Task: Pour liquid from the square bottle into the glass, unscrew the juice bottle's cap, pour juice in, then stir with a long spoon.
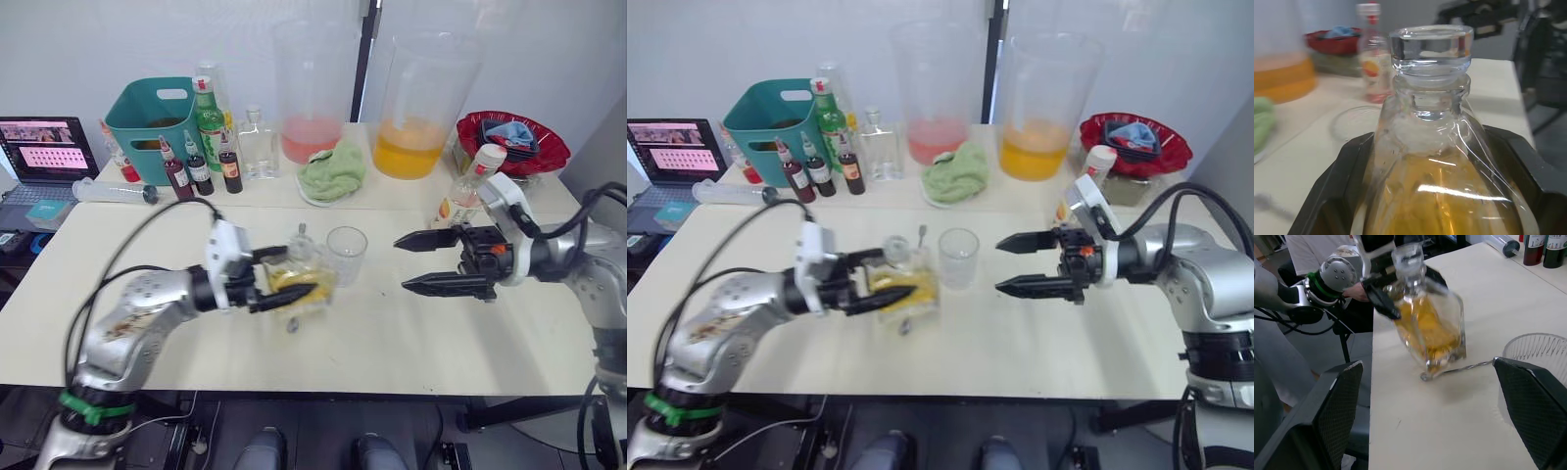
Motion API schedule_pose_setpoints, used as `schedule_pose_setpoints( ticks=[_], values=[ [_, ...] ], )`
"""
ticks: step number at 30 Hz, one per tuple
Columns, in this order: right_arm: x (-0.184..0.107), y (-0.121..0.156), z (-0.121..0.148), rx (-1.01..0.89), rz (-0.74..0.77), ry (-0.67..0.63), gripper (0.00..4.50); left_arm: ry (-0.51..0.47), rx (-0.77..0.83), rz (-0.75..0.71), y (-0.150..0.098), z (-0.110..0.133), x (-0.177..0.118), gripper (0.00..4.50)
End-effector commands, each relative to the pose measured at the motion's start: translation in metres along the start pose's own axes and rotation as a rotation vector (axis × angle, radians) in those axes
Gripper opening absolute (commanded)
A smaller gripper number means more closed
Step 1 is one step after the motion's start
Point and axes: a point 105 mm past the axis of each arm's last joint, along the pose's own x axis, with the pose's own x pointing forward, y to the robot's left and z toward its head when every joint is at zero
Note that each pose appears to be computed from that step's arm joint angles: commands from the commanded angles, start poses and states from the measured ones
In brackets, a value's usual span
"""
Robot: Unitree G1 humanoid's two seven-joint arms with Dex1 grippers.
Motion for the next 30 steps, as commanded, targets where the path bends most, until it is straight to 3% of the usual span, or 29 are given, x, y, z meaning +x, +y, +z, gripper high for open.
schedule_pose_setpoints(
  ticks=[1,8,15,22,24,26,30],
  values=[
    [-0.010,0.010,0.014,-0.043,-0.042,-0.020,4.50,-0.081,0.072,-0.083,-0.003,0.017,0.018,2.78],
    [-0.020,0.022,0.012,-0.035,-0.127,-0.019,4.50,-0.074,0.069,-0.199,-0.004,-0.005,0.044,2.78],
    [-0.024,0.030,0.013,-0.032,-0.168,-0.021,4.50,-0.026,0.081,-0.294,-0.009,-0.035,0.045,2.78],
    [-0.025,0.031,0.013,-0.022,-0.176,-0.023,4.50,0.007,0.060,-0.308,-0.009,-0.047,0.041,2.78],
    [-0.021,0.030,0.011,-0.015,-0.165,-0.023,4.50,0.020,0.061,-0.306,-0.009,-0.046,0.037,3.81],
    [-0.018,0.029,0.010,-0.023,-0.152,-0.016,4.50,0.021,0.084,-0.294,-0.008,-0.041,0.035,4.42],
    [-0.015,0.029,0.015,-0.033,-0.126,-0.031,4.50,0.093,0.085,-0.247,-0.006,-0.033,0.031,4.47]
  ],
)
